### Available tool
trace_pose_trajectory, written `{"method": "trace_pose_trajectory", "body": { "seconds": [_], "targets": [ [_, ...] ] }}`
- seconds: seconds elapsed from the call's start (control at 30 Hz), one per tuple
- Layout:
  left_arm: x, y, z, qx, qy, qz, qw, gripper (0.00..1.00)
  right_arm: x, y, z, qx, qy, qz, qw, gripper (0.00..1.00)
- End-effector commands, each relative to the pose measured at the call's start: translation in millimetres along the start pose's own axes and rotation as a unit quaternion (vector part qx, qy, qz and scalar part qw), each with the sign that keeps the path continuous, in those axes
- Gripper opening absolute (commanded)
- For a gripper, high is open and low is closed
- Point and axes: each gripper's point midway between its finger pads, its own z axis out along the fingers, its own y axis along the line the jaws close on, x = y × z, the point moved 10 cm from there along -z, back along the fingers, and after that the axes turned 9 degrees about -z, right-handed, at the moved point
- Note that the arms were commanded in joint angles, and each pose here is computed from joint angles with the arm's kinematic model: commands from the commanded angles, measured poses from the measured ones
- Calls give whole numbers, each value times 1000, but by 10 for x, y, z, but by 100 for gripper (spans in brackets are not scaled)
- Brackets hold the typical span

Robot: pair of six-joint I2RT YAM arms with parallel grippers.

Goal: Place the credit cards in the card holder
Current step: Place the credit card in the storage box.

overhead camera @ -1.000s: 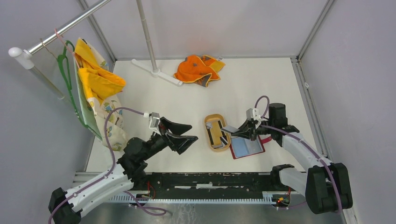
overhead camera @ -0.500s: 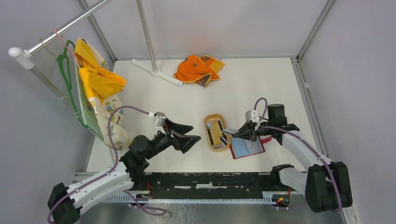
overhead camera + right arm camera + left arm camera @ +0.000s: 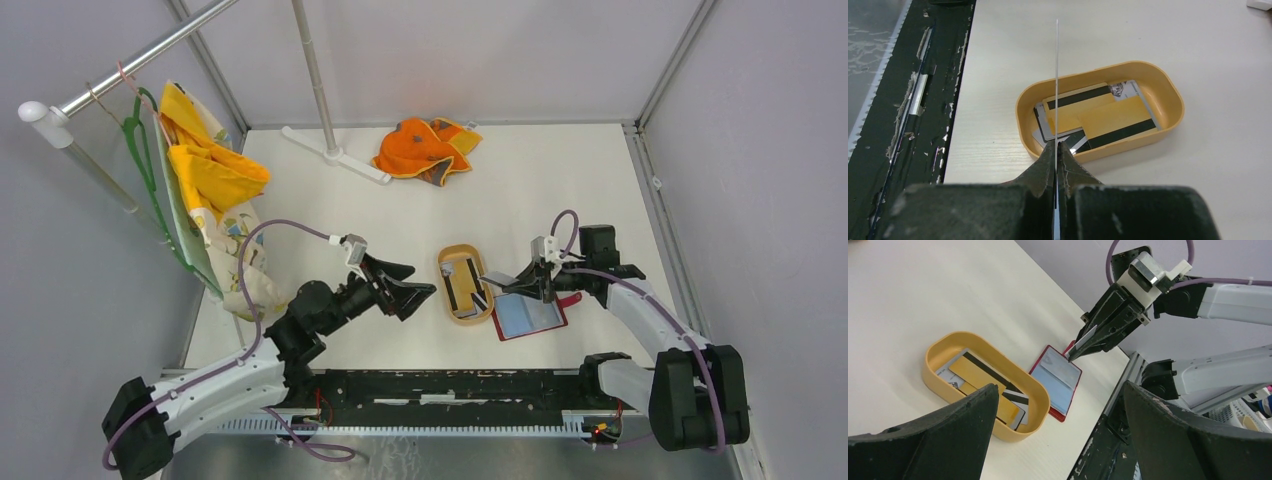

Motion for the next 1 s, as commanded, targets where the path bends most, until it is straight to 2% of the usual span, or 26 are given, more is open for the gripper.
{"method": "trace_pose_trajectory", "body": {
  "seconds": [0.0,0.17,0.37,0.53,0.7,0.8,0.97],
  "targets": [
    [-258,-216,173,15,-12,21,1000,100,-142,-114,-31,5,-14,-24,1000,0],
    [-224,-301,268,58,25,9,998,98,-250,-170,-31,30,-20,0,999,0],
    [-170,-435,156,103,-31,0,994,97,-380,-126,38,44,-44,6,998,0],
    [-6,-565,112,81,-46,29,995,97,-456,-84,146,20,-52,26,998,0],
    [118,-540,110,100,-85,38,991,94,-543,-17,203,5,-73,33,997,0],
    [209,-511,186,107,-88,55,989,93,-576,-1,201,6,-81,35,996,0],
    [303,-396,326,78,-103,88,988,92,-597,29,245,-18,-86,37,995,0]
  ]
}}
